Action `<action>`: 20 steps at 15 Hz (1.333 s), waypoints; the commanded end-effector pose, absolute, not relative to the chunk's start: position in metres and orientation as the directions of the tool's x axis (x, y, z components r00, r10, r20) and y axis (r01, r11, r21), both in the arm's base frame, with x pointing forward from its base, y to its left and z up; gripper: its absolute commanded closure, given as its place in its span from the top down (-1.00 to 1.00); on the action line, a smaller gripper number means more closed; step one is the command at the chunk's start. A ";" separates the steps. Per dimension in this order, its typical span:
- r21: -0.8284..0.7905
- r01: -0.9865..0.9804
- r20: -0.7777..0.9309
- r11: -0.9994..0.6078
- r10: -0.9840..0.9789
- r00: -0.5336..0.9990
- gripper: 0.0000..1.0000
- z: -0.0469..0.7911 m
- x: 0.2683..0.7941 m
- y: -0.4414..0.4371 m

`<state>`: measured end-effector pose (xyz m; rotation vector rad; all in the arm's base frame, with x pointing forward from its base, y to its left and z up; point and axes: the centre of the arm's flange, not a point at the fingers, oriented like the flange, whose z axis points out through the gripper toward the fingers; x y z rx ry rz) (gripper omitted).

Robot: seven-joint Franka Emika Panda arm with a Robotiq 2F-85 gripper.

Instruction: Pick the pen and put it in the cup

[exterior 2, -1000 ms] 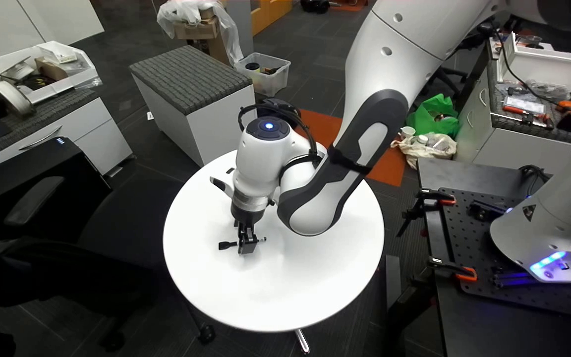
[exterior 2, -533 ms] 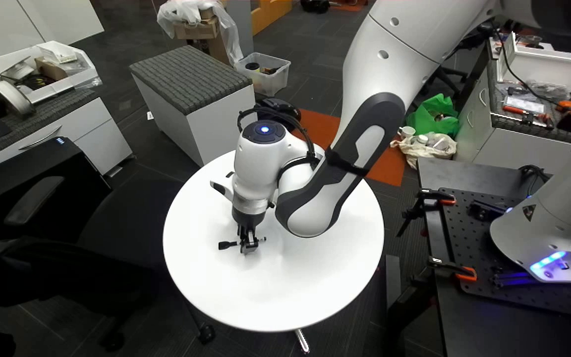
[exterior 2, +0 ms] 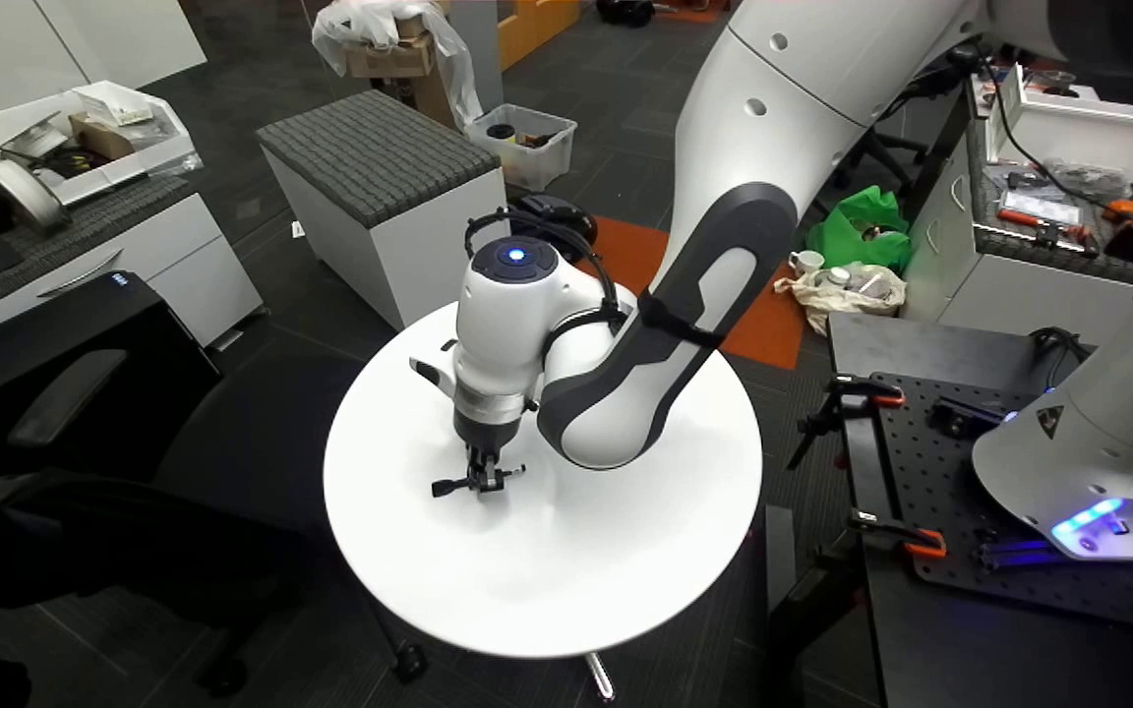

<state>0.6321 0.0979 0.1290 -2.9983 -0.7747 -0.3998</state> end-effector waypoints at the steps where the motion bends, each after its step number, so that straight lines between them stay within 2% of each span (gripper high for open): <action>1: 0.042 0.467 0.239 -0.883 0.463 0.854 -0.94 0.135 0.638 0.100; 20: 0.214 0.362 0.393 -0.907 0.419 0.819 -0.94 0.240 0.611 0.046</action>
